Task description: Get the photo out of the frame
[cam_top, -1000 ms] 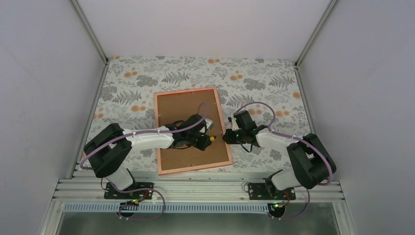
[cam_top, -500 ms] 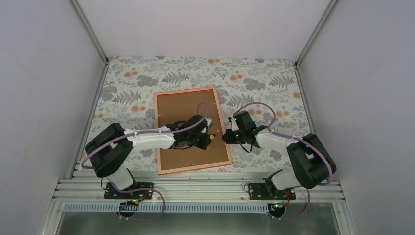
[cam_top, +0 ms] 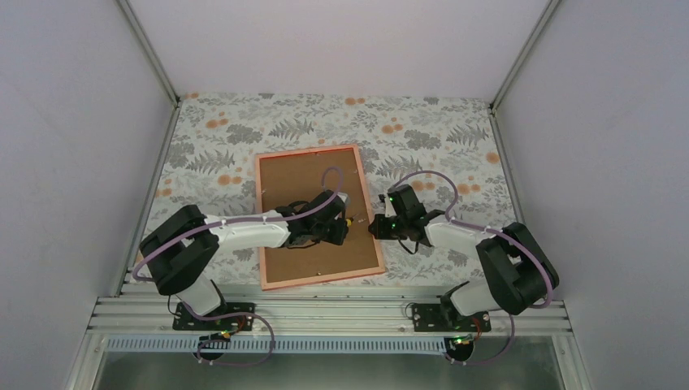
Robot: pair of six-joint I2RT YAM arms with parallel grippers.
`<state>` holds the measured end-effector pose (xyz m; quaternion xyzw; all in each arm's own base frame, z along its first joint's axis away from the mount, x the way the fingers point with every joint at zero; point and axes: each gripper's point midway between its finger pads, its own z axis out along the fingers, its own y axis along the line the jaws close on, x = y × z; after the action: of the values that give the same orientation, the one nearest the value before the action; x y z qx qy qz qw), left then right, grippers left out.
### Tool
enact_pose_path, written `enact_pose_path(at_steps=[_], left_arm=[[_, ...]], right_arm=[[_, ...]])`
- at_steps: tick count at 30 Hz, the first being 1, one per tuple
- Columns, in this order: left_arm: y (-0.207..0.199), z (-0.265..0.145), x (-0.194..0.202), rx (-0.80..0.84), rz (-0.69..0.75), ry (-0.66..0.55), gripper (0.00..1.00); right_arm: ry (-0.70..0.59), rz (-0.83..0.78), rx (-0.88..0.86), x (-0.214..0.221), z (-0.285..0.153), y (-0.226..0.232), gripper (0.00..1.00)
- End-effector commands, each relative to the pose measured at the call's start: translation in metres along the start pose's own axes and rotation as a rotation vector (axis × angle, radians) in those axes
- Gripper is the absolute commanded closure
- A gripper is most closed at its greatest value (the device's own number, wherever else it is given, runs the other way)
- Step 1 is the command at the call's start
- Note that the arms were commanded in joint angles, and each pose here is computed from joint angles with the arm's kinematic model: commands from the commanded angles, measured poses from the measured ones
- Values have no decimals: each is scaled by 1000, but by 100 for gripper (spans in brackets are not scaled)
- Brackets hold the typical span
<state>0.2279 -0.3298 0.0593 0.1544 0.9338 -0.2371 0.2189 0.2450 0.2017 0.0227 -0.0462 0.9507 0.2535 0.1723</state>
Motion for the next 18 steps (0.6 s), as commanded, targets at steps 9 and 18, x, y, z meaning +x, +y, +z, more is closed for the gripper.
enact_pose_path(at_steps=[9, 18], left_arm=[[17, -33, -15, -40, -2, -92, 98], [36, -38, -29, -62, 10, -121, 98]], right_arm=[[-29, -88, 37, -23, -2, 8, 74], [-93, -133, 74, -91, 20, 12, 66]])
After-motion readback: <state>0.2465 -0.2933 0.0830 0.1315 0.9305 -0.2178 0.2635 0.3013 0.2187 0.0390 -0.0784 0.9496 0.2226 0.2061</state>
